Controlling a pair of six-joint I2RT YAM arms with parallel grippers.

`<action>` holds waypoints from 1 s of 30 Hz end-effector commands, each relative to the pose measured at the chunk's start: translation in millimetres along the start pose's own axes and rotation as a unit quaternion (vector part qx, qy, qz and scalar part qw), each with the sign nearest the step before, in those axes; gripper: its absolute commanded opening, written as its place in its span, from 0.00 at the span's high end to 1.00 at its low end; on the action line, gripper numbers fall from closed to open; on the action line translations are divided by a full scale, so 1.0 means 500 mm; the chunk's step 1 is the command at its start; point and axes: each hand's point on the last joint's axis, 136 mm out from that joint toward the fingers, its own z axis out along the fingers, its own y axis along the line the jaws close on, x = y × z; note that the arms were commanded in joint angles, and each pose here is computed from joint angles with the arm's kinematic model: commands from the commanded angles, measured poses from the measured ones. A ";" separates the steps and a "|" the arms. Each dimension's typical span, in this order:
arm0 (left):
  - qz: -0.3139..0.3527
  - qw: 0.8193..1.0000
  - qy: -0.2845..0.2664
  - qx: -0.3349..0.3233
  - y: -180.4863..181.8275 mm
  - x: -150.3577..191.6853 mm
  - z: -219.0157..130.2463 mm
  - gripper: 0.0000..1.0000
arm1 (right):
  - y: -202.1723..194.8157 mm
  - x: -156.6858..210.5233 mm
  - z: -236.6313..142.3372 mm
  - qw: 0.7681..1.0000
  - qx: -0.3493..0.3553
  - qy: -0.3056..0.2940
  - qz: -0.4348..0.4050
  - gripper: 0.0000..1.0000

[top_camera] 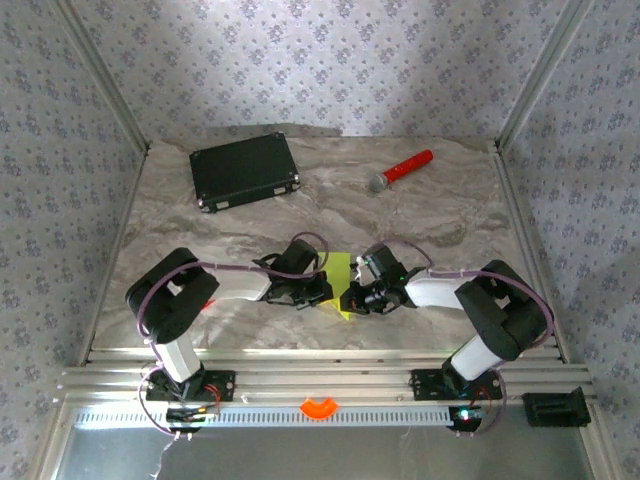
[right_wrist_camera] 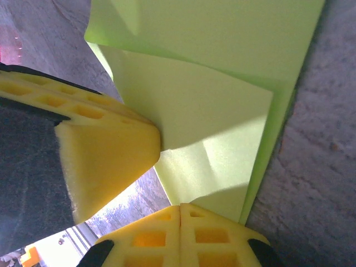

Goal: Fold a paper plane with a square sheet of paper (pick it up from the middle)

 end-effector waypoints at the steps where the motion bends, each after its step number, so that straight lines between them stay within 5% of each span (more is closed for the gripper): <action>1: -0.035 0.998 -0.032 -0.051 0.071 -0.036 -0.008 0.99 | -0.104 0.081 0.006 0.993 0.086 0.055 0.053 0.98; 19: -0.041 0.994 -0.079 -0.059 0.096 -0.121 -0.089 0.98 | -0.104 0.088 0.011 0.994 0.078 0.064 0.051 1.00; 25: 0.004 0.995 -0.103 -0.002 0.004 -0.124 -0.117 0.96 | -0.098 0.084 0.010 0.994 0.072 0.060 0.050 1.00; 30: 0.040 0.996 -0.069 0.029 -0.048 -0.074 -0.075 0.96 | -0.095 0.079 0.010 0.995 0.070 0.059 0.050 1.00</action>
